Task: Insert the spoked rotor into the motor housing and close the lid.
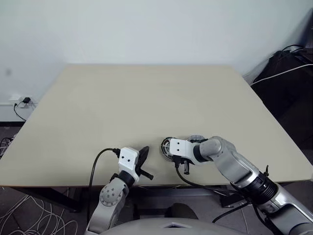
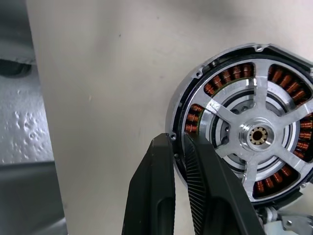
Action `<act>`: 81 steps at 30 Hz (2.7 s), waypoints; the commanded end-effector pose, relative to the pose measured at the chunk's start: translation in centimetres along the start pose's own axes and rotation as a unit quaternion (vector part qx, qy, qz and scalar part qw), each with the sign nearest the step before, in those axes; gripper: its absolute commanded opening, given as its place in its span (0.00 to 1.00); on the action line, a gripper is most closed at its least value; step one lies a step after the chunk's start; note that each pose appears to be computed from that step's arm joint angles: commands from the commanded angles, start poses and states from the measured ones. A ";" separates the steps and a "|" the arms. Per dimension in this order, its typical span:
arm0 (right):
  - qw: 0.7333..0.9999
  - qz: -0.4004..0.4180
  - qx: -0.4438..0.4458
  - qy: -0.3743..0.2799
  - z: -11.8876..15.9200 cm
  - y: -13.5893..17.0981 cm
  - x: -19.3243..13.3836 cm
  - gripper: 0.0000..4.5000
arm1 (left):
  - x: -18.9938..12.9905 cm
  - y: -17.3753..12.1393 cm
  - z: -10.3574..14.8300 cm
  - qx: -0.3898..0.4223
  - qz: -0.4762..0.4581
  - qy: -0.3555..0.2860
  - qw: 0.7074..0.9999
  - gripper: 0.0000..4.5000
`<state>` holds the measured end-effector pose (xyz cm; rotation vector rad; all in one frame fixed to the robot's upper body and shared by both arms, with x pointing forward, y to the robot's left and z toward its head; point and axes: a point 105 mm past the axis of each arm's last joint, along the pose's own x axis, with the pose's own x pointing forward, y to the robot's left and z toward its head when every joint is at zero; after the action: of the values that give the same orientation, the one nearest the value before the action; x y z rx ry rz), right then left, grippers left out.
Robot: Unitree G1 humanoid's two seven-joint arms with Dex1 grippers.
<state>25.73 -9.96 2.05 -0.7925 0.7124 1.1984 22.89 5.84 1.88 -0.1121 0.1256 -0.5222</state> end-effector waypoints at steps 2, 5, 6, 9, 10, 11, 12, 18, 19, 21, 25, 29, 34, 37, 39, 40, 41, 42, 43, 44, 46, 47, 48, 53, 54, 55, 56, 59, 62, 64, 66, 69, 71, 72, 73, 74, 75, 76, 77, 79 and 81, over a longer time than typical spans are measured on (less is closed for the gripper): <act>0.999 -0.039 -0.013 -0.022 1.4 -1.7 -0.5 0.02 | 0.2 0.0 0.7 0.000 -0.001 -0.020 1.000 0.00; 0.998 -0.055 0.000 -0.029 1.7 -2.3 -0.3 0.02 | 0.1 0.1 0.5 0.000 0.000 -0.020 1.000 0.00; 0.998 -0.059 0.003 -0.032 1.8 -2.4 -0.3 0.02 | 0.1 0.1 0.5 0.000 0.000 -0.020 1.000 0.00; 0.997 -0.065 0.009 -0.042 2.2 -2.6 -0.2 0.24 | 0.1 0.1 0.4 0.000 0.000 -0.020 1.000 0.00; 0.996 -0.074 0.010 -0.049 2.5 -2.8 -0.3 0.31 | 0.1 0.1 0.4 0.000 0.000 -0.020 1.000 0.00; 0.995 -0.082 0.011 -0.057 2.9 -3.0 -0.3 0.39 | 0.1 0.2 0.3 0.000 -0.001 -0.020 1.000 0.00; 0.994 -0.085 0.014 -0.069 3.3 -3.1 -0.5 0.45 | 0.1 0.2 0.3 0.000 -0.001 -0.020 1.000 0.00; 0.980 -0.155 0.002 -0.123 6.0 -4.7 -2.4 0.45 | 0.1 0.2 0.1 0.001 -0.005 -0.018 1.000 0.00; 0.974 -0.182 -0.001 -0.133 6.6 -5.2 -3.2 0.41 | 0.1 0.2 0.1 0.001 -0.006 -0.017 1.000 0.00; 0.966 -0.220 -0.011 -0.139 6.9 -5.8 -4.3 0.31 | 0.0 0.2 0.0 0.002 -0.008 -0.016 1.000 0.00; 0.931 -0.342 -0.030 -0.126 6.2 -7.1 -7.0 0.02 | -0.1 0.3 -0.1 0.006 -0.007 -0.016 1.000 0.00; 0.880 -0.470 -0.009 -0.073 3.2 -7.1 -8.7 0.01 | -0.3 0.2 0.0 0.008 -0.005 -0.016 1.000 0.00; 0.836 -0.541 0.087 0.001 -2.1 -5.1 -9.0 0.01 | -0.4 0.1 0.3 0.011 -0.014 -0.013 1.000 0.00; 0.814 -0.568 0.115 0.032 -4.2 -4.3 -9.5 0.01 | -0.3 -0.1 0.4 0.013 -0.027 -0.010 1.000 0.00; 0.800 -0.584 0.130 0.047 -5.4 -4.0 -9.9 0.01 | -0.2 -0.2 0.4 0.015 -0.034 -0.008 0.999 0.00; 0.794 -0.590 0.137 0.056 -5.9 -3.9 -10.1 0.01 | -0.1 -0.2 0.4 0.015 -0.037 -0.008 0.999 0.00; 0.790 -0.594 0.141 0.063 -6.4 -3.8 -10.2 0.01 | -0.1 -0.2 0.4 0.015 -0.039 -0.007 0.999 0.00; 0.786 -0.596 0.146 0.069 -6.9 -3.7 -10.3 0.01 | 0.0 -0.2 0.4 0.015 -0.041 -0.006 0.999 0.00; 0.786 -0.595 0.151 0.073 -7.2 -3.5 -10.2 0.01 | 0.0 -0.2 0.3 0.015 -0.042 -0.006 0.999 0.00; 0.788 -0.591 0.155 0.076 -7.5 -3.3 -10.0 0.01 | 0.0 -0.2 0.3 0.015 -0.043 -0.005 0.999 0.00; 0.800 -0.572 0.163 0.078 -7.9 -2.7 -9.1 0.01 | 0.0 -0.3 0.3 0.015 -0.044 -0.004 0.999 0.00; 0.807 -0.561 0.168 0.077 -8.1 -2.5 -8.5 0.01 | 0.0 -0.3 0.3 0.015 -0.044 -0.004 0.999 0.00; 0.812 -0.552 0.172 0.078 -8.3 -2.2 -8.0 0.01 | 0.0 -0.3 0.3 0.014 -0.044 -0.004 0.999 0.00; 0.836 -0.513 0.193 0.030 -8.2 -1.7 -5.6 0.01 | -0.2 -0.1 0.3 0.014 -0.039 -0.004 0.999 0.00; 0.838 -0.505 0.209 0.005 -8.0 -1.7 -5.3 0.01 | -0.3 -0.1 0.3 0.014 -0.038 -0.004 0.999 0.00; 0.837 -0.496 0.229 -0.023 -7.7 -1.7 -5.0 0.01 | -0.3 0.0 0.3 0.013 -0.037 -0.004 0.999 0.00; 0.835 -0.481 0.259 -0.057 -7.3 -1.7 -4.6 0.01 | -0.4 0.0 0.3 0.013 -0.036 -0.003 0.999 0.00; 0.816 -0.445 0.339 -0.148 -6.5 -1.6 -4.0 0.01 | -0.5 0.2 0.0 0.013 -0.034 -0.001 0.999 0.00; 0.812 -0.406 0.366 -0.204 -5.3 -1.4 -3.8 0.01 | -0.5 0.4 -0.2 0.014 -0.032 0.001 0.999 0.00; 0.813 -0.382 0.373 -0.232 -4.4 -1.3 -3.8 0.01 | -0.6 0.5 -0.4 0.014 -0.031 0.002 0.999 0.00; 0.817 -0.361 0.374 -0.251 -3.7 -1.2 -3.7 0.01 | -0.6 0.6 -0.5 0.014 -0.031 0.004 0.999 0.00; 0.831 -0.322 0.364 -0.272 -2.1 -0.9 -3.5 0.01 | -0.5 0.7 -0.7 0.015 -0.031 0.005 0.999 0.00; 0.835 -0.301 0.358 -0.289 -0.9 -0.7 -3.4 0.01 | -0.5 0.8 -0.8 0.016 -0.031 0.005 0.999 0.00; 0.837 -0.294 0.355 -0.296 -0.4 -0.7 -3.3 0.01 | -0.4 0.8 -0.8 0.017 -0.031 0.005 0.999 0.00; 0.838 -0.288 0.353 -0.301 0.0 -0.7 -3.2 0.01 | -0.4 0.8 -0.9 0.017 -0.032 0.005 0.999 0.00; 0.838 -0.283 0.353 -0.304 0.3 -0.7 -3.0 0.01 | -0.4 0.8 -0.9 0.018 -0.032 0.005 0.999 0.00; 0.840 -0.278 0.352 -0.306 0.6 -0.7 -2.7 0.01 | -0.4 0.8 -0.9 0.018 -0.032 0.005 0.999 0.00; 0.842 -0.275 0.350 -0.306 0.8 -0.8 -2.5 0.01 | -0.4 0.8 -0.8 0.019 -0.032 0.004 0.999 0.00; 0.843 -0.271 0.349 -0.307 1.0 -0.8 -2.2 0.01 | -0.4 0.8 -0.8 0.019 -0.032 0.004 0.999 0.00; 0.846 -0.264 0.347 -0.306 1.3 -0.9 -1.7 0.01 | -0.4 0.9 -0.7 0.020 -0.032 0.003 0.999 0.00; 0.849 -0.255 0.348 -0.304 1.6 -1.0 -1.0 0.01 | -0.4 0.9 -0.7 0.021 -0.031 0.003 0.999 0.00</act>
<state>26.21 -9.83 3.36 0.0414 0.3450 0.5463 22.60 6.82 0.38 -0.0769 0.1550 -0.5807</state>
